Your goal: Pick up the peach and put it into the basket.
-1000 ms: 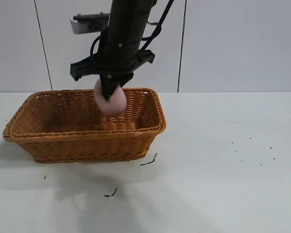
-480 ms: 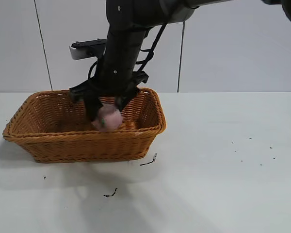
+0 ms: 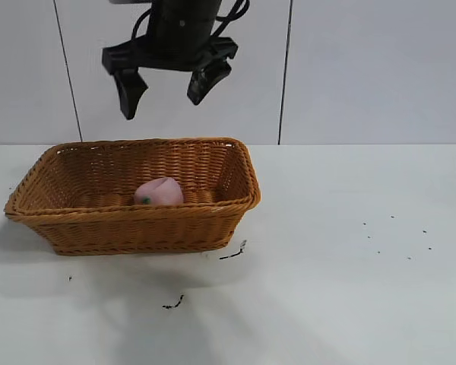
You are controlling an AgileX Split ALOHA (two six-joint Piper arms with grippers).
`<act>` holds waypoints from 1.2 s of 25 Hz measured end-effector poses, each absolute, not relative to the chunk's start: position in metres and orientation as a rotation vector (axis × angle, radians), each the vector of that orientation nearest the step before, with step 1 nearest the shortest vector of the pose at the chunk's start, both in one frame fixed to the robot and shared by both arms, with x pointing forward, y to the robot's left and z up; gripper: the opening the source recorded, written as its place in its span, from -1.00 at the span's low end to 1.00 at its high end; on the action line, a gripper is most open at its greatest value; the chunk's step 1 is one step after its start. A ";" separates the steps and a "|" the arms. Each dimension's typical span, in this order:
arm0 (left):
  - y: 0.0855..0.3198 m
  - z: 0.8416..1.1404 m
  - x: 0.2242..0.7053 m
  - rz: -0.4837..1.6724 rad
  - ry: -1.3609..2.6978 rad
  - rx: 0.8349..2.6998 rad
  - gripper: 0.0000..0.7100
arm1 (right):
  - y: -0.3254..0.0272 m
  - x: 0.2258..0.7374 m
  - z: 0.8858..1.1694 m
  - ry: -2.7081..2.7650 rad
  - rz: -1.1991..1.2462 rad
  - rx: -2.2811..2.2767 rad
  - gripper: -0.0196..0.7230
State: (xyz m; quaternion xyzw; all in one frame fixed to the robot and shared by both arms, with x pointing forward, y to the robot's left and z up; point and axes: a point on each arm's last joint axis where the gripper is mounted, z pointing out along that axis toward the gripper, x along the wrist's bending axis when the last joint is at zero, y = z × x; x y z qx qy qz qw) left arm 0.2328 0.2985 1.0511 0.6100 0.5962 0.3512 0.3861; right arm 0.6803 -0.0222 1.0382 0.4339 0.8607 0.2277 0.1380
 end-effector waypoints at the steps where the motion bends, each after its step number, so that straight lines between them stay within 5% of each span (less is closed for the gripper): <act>1: 0.298 1.051 0.233 0.894 1.518 1.553 0.95 | -0.032 0.685 1.041 2.471 0.655 1.279 0.93; 15: 0.298 1.051 0.233 0.894 1.518 1.553 0.95 | -0.260 0.751 1.042 2.093 0.467 1.807 0.92; 30: 0.298 1.051 0.233 0.894 1.518 1.553 0.95 | -0.275 0.698 1.123 1.997 0.544 1.793 0.92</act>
